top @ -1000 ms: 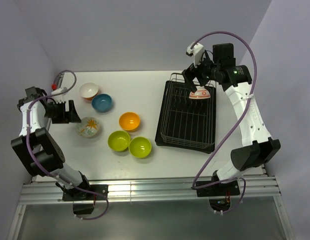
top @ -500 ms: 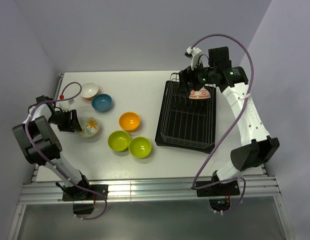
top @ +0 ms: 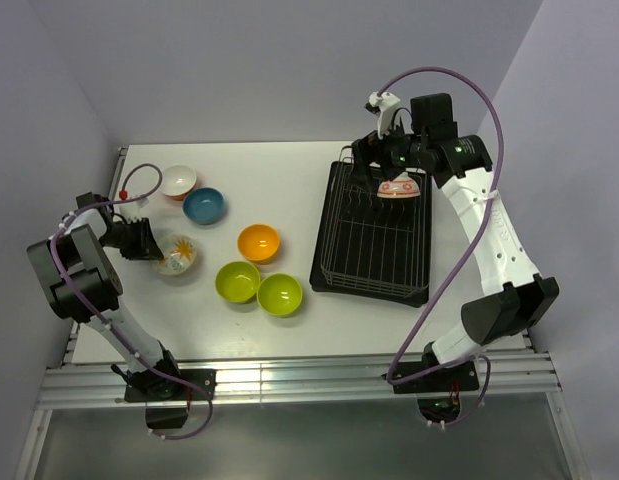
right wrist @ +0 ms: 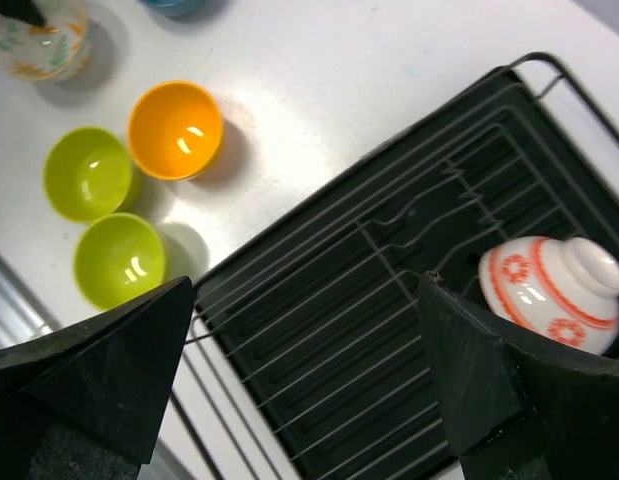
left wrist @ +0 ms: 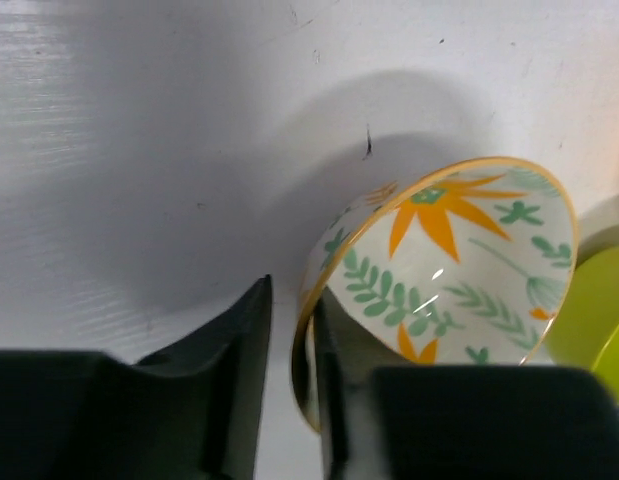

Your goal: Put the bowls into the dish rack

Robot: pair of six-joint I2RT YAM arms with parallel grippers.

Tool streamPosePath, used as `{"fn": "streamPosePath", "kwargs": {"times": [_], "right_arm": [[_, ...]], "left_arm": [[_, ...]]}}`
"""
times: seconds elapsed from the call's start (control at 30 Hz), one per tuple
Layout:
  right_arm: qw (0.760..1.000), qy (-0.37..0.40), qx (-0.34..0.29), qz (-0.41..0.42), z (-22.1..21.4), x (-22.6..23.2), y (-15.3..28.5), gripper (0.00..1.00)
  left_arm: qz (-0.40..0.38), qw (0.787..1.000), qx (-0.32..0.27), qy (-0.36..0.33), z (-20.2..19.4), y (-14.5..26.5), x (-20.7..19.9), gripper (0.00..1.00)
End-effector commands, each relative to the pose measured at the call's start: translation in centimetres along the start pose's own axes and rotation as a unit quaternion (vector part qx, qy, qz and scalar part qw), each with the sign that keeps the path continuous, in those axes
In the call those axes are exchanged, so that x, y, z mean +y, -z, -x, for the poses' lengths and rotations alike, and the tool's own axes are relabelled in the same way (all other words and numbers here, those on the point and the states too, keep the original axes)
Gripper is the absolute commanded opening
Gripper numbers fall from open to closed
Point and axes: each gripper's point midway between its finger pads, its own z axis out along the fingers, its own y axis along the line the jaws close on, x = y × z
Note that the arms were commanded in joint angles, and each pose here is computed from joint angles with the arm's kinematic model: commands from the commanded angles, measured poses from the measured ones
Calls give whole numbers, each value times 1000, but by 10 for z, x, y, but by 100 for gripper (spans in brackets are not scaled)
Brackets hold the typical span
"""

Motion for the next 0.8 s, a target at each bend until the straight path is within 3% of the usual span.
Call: {"fn": "streamPosePath", "kwargs": {"times": [0.0, 0.17, 0.27, 0.43, 0.63, 0.77], "right_arm": [[994, 56, -69, -67, 33, -11, 27, 100], [989, 86, -82, -88, 35, -9, 44, 100], [990, 87, -84, -78, 32, -3, 47, 100], [996, 54, -62, 22, 23, 31, 41, 100], [991, 18, -75, 108, 34, 61, 40, 100], [979, -24, -96, 176, 39, 89, 46, 100]], "left_arm": [[-16, 1000, -17, 0, 8, -7, -4, 26], [-34, 999, -34, -16, 16, 1, -20, 2], [-57, 996, -59, -38, 27, 17, -40, 0], [-84, 983, -124, -103, 55, 60, -89, 0], [-67, 935, -236, -254, 88, 121, -182, 0], [-103, 883, -314, -334, 92, 159, -257, 0]]}}
